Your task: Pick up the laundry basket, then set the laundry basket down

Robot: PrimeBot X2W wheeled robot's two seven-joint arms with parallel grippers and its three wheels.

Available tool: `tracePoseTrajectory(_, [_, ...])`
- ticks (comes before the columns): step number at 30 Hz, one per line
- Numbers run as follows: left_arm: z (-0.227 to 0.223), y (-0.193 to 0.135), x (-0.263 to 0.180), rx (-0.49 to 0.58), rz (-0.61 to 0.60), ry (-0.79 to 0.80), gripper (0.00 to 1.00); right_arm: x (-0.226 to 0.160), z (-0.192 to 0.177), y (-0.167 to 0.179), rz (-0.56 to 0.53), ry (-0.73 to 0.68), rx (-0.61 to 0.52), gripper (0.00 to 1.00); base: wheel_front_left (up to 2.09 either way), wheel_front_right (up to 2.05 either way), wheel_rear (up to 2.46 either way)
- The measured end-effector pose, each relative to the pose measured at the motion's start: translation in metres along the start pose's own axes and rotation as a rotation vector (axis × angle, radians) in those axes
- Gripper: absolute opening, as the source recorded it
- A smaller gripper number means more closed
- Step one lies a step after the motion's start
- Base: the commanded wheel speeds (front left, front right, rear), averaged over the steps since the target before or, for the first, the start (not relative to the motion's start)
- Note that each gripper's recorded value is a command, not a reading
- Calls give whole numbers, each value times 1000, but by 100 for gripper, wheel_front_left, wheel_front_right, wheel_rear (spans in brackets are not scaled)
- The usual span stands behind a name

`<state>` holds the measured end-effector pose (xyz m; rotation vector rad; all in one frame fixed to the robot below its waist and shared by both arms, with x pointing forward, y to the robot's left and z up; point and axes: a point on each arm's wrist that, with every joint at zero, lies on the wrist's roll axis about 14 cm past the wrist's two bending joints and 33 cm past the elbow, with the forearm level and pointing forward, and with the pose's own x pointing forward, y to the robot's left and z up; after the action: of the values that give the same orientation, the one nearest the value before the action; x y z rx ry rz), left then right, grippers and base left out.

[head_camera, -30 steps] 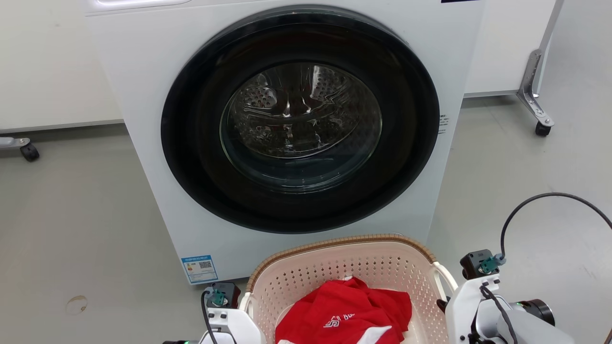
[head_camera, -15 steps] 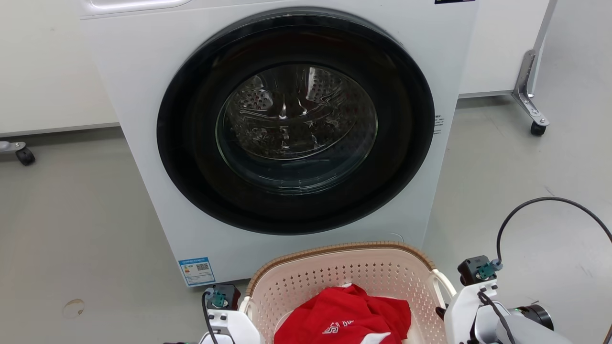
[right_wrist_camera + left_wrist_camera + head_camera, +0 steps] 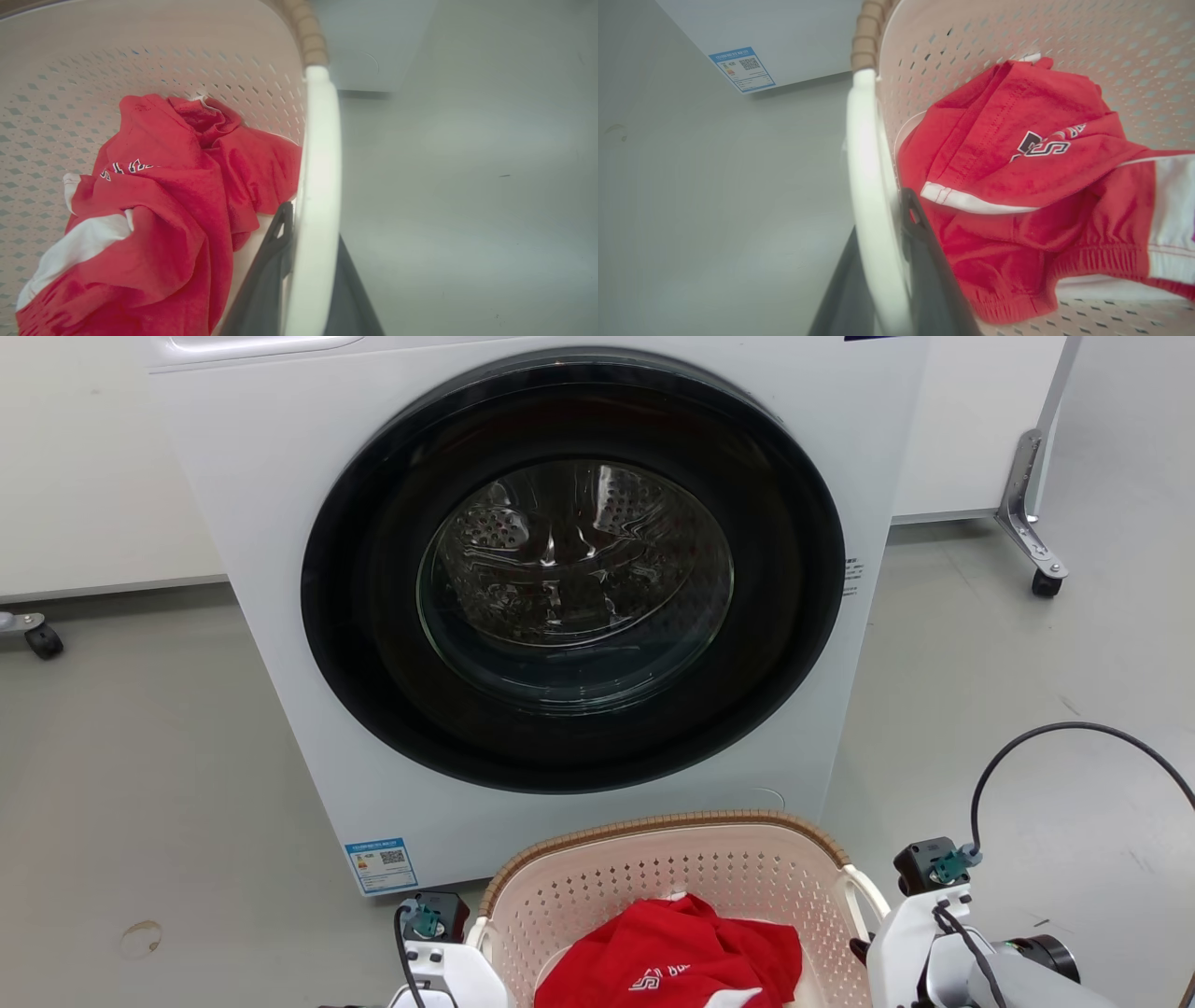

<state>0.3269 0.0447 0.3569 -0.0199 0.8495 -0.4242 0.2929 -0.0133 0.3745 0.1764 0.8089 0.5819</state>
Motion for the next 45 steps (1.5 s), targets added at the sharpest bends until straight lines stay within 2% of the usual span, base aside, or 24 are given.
tracePoseTrajectory(10, [-3,1,2,-5,4,11,0,2,-1,0,3,0,6,0,0,0,0])
tracePoseTrajectory(24, [23,16,28,-8,67,-76,0,20,21,-20,-15,-150,55,0,0,0,0])
tracePoseTrajectory(36, [59,32,98,-18,109,-146,0,66,60,-87,-42,-216,117,0,0,0,0])
tracePoseTrajectory(45, [34,40,162,-39,97,-68,0,107,35,-139,-73,-167,157,0,0,0,0])
